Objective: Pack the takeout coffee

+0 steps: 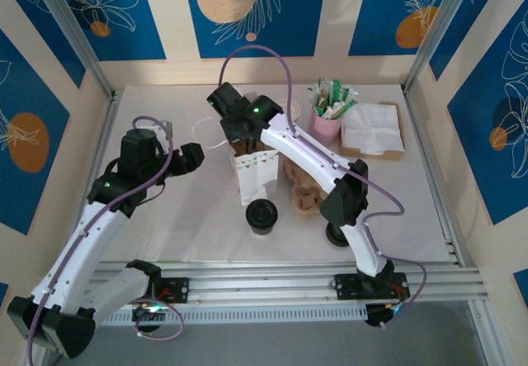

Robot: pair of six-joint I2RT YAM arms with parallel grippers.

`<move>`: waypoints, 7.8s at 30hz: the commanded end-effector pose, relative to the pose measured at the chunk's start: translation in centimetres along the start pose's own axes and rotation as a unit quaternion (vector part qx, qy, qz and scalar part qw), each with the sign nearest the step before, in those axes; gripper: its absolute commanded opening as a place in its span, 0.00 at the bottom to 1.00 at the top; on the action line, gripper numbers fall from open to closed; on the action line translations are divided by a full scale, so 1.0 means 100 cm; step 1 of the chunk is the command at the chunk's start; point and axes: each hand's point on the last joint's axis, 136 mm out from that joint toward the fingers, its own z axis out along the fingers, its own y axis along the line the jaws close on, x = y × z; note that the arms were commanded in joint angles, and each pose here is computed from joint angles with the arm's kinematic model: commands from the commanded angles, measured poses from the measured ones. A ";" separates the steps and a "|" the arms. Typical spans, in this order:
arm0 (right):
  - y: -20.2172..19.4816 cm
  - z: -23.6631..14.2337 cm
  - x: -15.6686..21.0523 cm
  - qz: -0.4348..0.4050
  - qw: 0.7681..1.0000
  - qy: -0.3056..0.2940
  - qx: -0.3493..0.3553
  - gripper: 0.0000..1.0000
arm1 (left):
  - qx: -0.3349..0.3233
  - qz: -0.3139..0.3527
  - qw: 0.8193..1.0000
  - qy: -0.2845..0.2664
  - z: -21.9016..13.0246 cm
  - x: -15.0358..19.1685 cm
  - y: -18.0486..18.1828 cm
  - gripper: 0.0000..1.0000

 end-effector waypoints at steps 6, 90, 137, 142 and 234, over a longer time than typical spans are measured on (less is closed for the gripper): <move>0.001 0.023 0.011 -0.006 1.000 0.024 -0.004 0.00 | -0.004 -0.004 1.000 -0.016 -0.006 -0.012 -0.001 0.78; 0.006 0.142 0.134 0.077 0.978 0.194 -0.014 0.00 | -0.010 -0.011 1.000 -0.010 0.008 -0.007 0.004 0.65; -0.033 -0.027 0.022 0.115 0.991 0.060 -0.027 0.15 | 0.069 -0.037 0.996 -0.051 -0.002 -0.038 -0.032 0.74; -0.034 -0.034 0.023 0.107 0.992 0.058 -0.024 0.15 | 0.069 -0.053 0.996 -0.036 0.016 -0.041 -0.033 0.76; 0.019 -0.142 0.195 0.076 0.979 0.120 -0.149 0.87 | 0.008 0.042 0.996 -0.074 -0.013 -0.076 -0.030 0.00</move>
